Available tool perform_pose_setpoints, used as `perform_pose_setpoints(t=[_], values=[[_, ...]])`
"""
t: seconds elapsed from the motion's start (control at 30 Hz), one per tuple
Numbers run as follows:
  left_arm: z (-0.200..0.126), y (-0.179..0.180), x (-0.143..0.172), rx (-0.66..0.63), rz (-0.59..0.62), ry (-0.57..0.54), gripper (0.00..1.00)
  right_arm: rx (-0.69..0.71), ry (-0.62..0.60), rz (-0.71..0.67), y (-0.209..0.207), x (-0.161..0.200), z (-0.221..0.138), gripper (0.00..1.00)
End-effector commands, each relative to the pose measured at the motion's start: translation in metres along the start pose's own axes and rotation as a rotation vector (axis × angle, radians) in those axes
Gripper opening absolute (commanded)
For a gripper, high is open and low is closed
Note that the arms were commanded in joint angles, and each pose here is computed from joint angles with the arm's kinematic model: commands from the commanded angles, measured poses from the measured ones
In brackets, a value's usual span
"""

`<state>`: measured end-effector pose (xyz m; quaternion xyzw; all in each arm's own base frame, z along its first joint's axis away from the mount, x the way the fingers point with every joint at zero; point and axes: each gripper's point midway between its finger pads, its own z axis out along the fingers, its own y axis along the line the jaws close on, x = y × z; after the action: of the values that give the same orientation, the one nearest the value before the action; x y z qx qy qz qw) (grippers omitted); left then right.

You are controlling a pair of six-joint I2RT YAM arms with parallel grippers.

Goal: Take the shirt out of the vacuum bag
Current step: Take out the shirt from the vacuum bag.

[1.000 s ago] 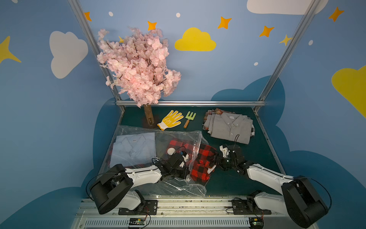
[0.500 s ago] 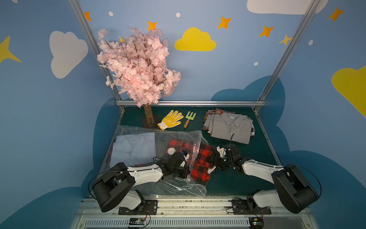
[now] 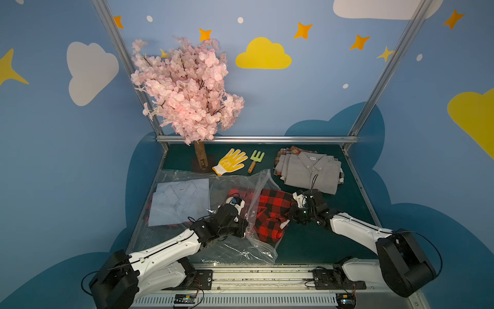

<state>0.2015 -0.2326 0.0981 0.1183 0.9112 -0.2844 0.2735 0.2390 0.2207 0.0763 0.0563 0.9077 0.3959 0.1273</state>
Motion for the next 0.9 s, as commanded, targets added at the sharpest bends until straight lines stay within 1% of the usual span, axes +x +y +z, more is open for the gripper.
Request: perform_pose_setpoints(t=[0.0,0.23,0.4,0.53,0.6,0.7,0.87], values=[[0.006,0.018,0.016,-0.063,0.005,0.062,0.05,-0.021,0.028,-0.019,0.01,0.002,-0.008,0.0],[0.03,0.0,0.018,0.026,-0.01,0.118,0.04,-0.087,0.1,-0.047,0.038,0.006,-0.012,0.0],[0.041,-0.009,0.016,0.058,-0.007,0.141,0.04,-0.071,0.131,-0.063,0.047,0.006,-0.016,0.0],[0.05,-0.012,0.02,0.06,-0.002,0.163,0.04,-0.041,0.152,-0.051,0.043,0.01,-0.018,0.0],[0.053,-0.012,0.022,0.057,-0.002,0.171,0.04,-0.024,0.166,-0.048,0.04,0.013,-0.019,0.05],[0.055,-0.01,0.024,0.048,-0.005,0.178,0.04,0.001,0.203,-0.04,0.034,0.02,-0.02,0.18],[0.058,-0.01,0.025,0.044,0.001,0.186,0.03,0.017,0.257,-0.037,0.03,0.032,-0.024,0.35]])
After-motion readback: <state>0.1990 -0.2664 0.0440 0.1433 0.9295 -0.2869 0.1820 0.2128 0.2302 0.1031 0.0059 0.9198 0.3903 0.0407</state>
